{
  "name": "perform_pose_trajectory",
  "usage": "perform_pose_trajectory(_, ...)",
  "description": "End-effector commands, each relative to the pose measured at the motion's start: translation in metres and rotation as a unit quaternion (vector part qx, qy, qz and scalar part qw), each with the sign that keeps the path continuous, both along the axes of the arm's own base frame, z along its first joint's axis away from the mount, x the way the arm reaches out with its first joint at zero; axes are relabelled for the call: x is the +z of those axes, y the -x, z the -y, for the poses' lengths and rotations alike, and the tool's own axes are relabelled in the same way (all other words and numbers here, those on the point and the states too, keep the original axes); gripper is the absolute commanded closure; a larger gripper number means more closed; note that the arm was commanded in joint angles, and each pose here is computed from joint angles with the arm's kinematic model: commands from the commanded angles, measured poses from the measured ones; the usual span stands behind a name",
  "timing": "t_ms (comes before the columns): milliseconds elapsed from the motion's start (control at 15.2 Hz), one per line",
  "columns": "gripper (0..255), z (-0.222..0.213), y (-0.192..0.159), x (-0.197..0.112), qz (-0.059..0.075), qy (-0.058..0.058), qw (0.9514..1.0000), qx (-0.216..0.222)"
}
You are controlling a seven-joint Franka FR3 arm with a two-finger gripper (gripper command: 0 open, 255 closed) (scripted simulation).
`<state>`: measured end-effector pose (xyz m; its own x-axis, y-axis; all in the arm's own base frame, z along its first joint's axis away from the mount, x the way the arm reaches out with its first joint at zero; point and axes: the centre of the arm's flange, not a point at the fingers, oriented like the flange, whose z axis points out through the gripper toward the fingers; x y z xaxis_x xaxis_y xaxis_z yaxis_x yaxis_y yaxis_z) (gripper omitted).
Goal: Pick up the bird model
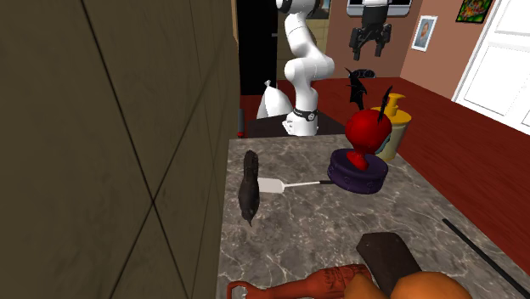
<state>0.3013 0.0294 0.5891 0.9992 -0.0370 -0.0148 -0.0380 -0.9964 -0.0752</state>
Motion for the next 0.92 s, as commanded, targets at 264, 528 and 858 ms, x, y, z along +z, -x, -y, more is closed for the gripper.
perform_pose_trajectory(264,0,0.043,-0.023,-0.020,-0.002,-0.001,0.9999,-0.016)
perform_pose_trajectory(528,0,0.088,-0.045,-0.039,-0.003,-0.002,0.9995,-0.032)
perform_pose_trajectory(858,0,0.144,-0.071,-0.064,-0.005,-0.002,0.9986,-0.052)
